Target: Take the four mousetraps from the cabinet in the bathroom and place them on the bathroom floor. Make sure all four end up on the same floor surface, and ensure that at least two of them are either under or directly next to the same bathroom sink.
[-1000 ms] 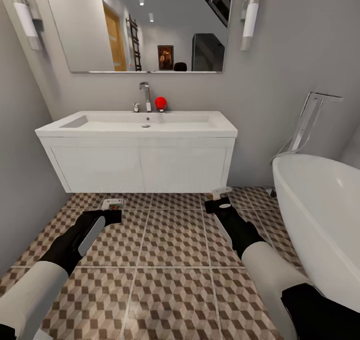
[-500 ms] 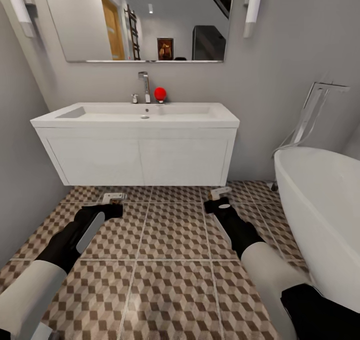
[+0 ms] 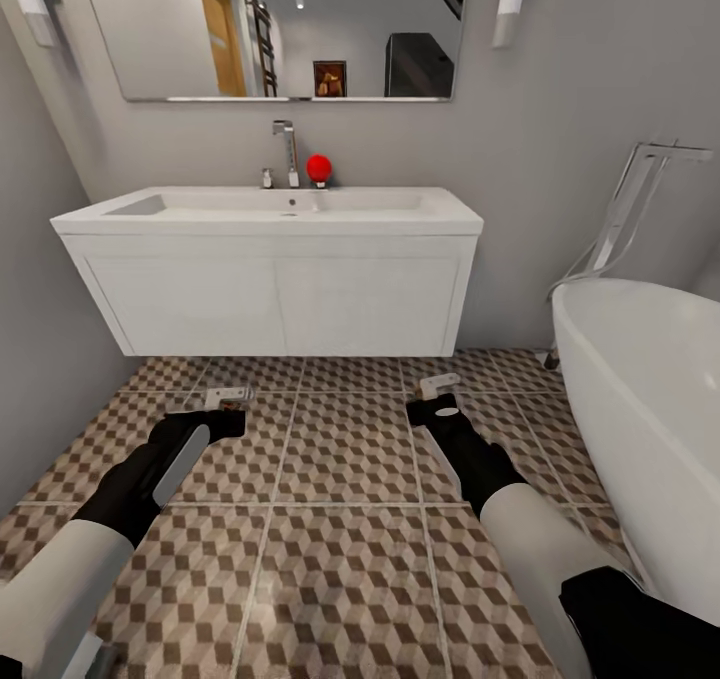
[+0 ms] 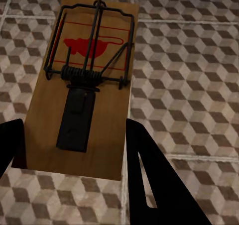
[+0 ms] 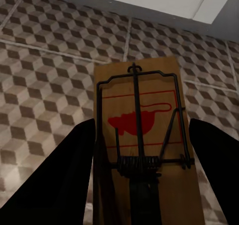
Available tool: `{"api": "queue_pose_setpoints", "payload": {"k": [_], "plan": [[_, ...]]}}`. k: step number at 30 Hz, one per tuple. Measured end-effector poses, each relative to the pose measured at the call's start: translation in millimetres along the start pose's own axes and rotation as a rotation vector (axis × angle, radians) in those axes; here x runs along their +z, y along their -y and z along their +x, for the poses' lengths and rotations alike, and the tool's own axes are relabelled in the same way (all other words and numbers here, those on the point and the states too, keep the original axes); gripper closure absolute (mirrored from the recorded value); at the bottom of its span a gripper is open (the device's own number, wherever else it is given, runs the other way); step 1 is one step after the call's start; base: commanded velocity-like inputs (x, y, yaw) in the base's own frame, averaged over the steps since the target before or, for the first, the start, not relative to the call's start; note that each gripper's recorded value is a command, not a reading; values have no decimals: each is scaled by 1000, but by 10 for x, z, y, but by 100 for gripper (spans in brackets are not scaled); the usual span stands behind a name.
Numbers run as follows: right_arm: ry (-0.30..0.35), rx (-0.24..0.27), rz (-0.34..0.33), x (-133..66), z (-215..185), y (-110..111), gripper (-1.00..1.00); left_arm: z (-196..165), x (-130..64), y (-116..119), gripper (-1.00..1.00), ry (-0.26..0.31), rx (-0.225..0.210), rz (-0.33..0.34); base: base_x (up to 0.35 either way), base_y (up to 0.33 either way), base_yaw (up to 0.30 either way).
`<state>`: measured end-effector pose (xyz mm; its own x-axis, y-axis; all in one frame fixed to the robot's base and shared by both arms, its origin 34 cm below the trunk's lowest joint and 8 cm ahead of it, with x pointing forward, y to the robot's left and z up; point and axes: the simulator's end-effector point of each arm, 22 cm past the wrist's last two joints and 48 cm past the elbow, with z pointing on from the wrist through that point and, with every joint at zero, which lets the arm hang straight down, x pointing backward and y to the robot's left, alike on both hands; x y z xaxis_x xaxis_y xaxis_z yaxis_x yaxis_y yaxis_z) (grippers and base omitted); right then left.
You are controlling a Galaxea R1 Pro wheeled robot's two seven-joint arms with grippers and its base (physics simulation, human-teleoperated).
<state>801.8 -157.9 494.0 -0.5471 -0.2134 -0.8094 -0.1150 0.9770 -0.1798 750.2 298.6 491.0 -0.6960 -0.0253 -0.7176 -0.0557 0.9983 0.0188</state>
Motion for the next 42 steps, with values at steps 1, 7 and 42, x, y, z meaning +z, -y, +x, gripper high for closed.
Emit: {"api": "queue_pose_setpoints", "payload": {"k": [1, 7, 42], "plan": [[-2, 0, 0, 13, 31, -7, 100, 29, 18, 2, 100, -2, 1, 0, 0, 0, 0], [-26, 0, -6, 127, 231, -51, 100, 215, 158, 31, 100, -29, 12, 2, 0, 0, 0], [-214, -2, -49, 743, 1490, -351, 100, 1073, 865, 186, 100, -167, 34, 27, 0, 0, 0]]}}
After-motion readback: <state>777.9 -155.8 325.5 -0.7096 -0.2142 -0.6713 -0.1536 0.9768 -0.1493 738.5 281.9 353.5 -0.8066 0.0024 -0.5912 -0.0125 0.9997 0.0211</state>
